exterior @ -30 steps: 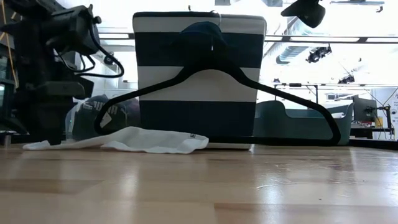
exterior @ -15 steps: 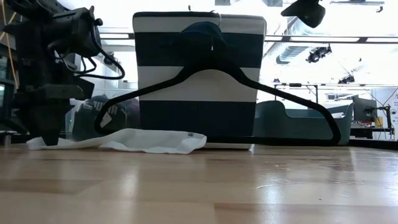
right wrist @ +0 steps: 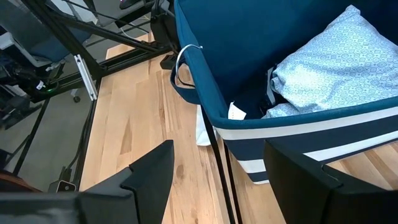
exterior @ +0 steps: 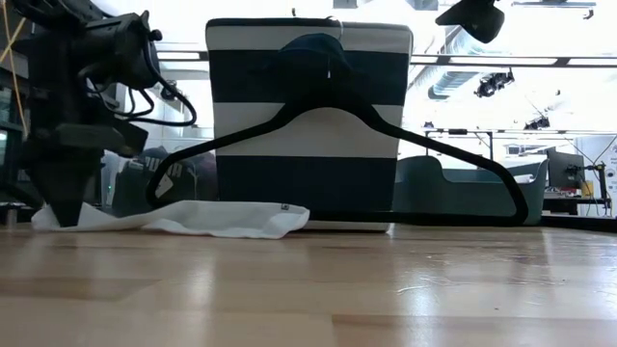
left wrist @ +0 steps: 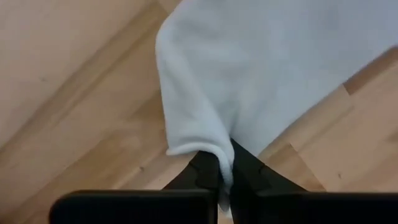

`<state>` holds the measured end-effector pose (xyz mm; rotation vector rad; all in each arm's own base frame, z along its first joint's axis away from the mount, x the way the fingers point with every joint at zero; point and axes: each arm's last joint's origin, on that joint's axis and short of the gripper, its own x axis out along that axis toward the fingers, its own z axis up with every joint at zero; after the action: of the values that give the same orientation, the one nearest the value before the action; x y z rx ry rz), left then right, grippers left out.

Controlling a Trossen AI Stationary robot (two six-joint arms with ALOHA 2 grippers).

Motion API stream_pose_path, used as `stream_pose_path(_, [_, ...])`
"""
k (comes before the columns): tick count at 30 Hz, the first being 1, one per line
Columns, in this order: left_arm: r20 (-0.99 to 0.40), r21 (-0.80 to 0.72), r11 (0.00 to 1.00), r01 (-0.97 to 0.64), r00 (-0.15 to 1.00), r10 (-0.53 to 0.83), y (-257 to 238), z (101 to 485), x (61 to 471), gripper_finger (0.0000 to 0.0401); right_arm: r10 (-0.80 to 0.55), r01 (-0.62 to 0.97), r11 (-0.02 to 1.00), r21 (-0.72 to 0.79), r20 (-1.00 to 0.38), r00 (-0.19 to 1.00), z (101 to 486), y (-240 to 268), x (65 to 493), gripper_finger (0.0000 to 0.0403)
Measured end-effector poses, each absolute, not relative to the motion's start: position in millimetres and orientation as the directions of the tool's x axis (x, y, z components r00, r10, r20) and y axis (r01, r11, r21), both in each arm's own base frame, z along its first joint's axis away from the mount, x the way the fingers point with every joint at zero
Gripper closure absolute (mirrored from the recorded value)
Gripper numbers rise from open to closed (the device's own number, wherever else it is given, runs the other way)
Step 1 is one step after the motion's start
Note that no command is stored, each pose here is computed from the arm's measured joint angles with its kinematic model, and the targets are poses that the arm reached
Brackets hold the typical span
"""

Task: Pick & Place Cloths
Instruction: Put the white sock into the green bin

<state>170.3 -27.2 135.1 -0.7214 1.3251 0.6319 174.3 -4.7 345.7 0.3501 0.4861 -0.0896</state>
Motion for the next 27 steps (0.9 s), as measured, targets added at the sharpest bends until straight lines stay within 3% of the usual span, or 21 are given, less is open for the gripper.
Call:
stream_pose_path(7, [-0.974, -0.215, 0.678, -0.702, 0.201, -0.101, -29.4, 150.1, 165.0, 0.0398, -0.002, 0.167, 0.937, 0.308, -0.472, 0.882, 345.7, -4.7, 174.3, 0.0166])
stream_pose_path(13, [-0.919, -0.368, 0.725, -0.583, 0.349, -0.186, -32.4, 184.7, 172.5, 0.0399, -0.002, 0.167, 0.937, 0.308, -0.472, 0.881, 345.6, -4.7, 174.4, 0.0166])
stream_pose_path(27, [-0.682, -0.604, 0.767, -0.218, 0.639, -0.356, -40.7, 301.4, 201.4, 0.0400, -0.001, 0.166, 0.937, 0.308, -0.472, 0.881, 345.7, -4.6, 174.4, 0.0166])
